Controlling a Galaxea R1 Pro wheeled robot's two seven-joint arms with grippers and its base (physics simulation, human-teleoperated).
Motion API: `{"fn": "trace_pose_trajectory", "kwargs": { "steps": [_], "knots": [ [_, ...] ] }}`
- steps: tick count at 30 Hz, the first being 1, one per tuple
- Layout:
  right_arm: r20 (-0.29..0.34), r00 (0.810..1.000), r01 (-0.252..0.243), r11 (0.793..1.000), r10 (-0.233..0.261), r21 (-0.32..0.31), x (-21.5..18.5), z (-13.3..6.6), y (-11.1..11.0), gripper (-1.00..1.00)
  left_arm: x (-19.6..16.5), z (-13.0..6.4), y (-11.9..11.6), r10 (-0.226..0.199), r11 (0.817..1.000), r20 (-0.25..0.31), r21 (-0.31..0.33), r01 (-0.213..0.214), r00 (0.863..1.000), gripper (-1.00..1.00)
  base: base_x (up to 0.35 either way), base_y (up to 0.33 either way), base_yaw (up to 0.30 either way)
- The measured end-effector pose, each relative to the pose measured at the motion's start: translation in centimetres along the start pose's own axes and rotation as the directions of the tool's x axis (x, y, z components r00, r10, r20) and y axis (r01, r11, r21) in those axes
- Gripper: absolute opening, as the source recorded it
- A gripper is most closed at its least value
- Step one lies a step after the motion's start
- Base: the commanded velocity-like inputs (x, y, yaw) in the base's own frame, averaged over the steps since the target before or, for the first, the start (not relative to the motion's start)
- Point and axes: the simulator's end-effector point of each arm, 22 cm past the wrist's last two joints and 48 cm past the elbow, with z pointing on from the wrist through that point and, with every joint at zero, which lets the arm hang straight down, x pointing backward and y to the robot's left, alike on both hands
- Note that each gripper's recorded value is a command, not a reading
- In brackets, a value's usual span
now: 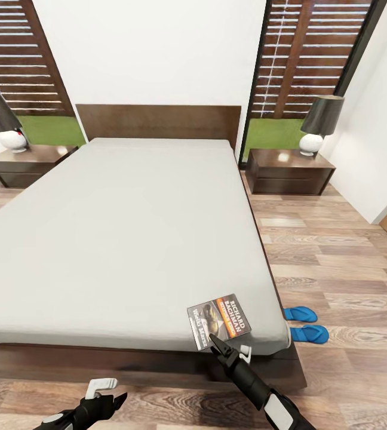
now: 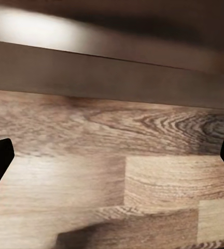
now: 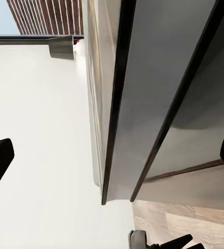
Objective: In the bedroom, move the book from the bed onto either nightstand, and place the two sandals side by side next to the bed.
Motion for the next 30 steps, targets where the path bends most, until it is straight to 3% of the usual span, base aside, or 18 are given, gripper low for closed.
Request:
{"fn": "trace_pose_trajectory", "kwargs": {
  "steps": [20, 21, 30],
  "knots": [
    [-0.019, 1.0, -0.003, 1.0, 0.003, 0.001, 0.49, -0.02, -0.05, 1.0, 0.0, 0.0, 0.0, 0.0, 1.0, 0.0, 0.0, 0.0, 1.0, 1.0, 0.034, 0.024, 0.0],
    [-0.019, 1.0, -0.003, 1.0, 0.003, 0.001, 0.49, -0.02, -0.05, -1.0, 0.0, 0.0, 0.0, 0.0, 1.0, 0.0, 0.0, 0.0, 1.0, 1.0, 0.0, 0.0, 0.0],
    [-0.002, 1.0, -0.001, 1.0, 0.001, -0.004, 0.04, 0.02, 0.11, -1.0, 0.0, 0.0, 0.0, 0.0, 1.0, 0.0, 0.0, 0.0, 1.0, 1.0, 0.0, 0.0, 0.0]
  ]
}}
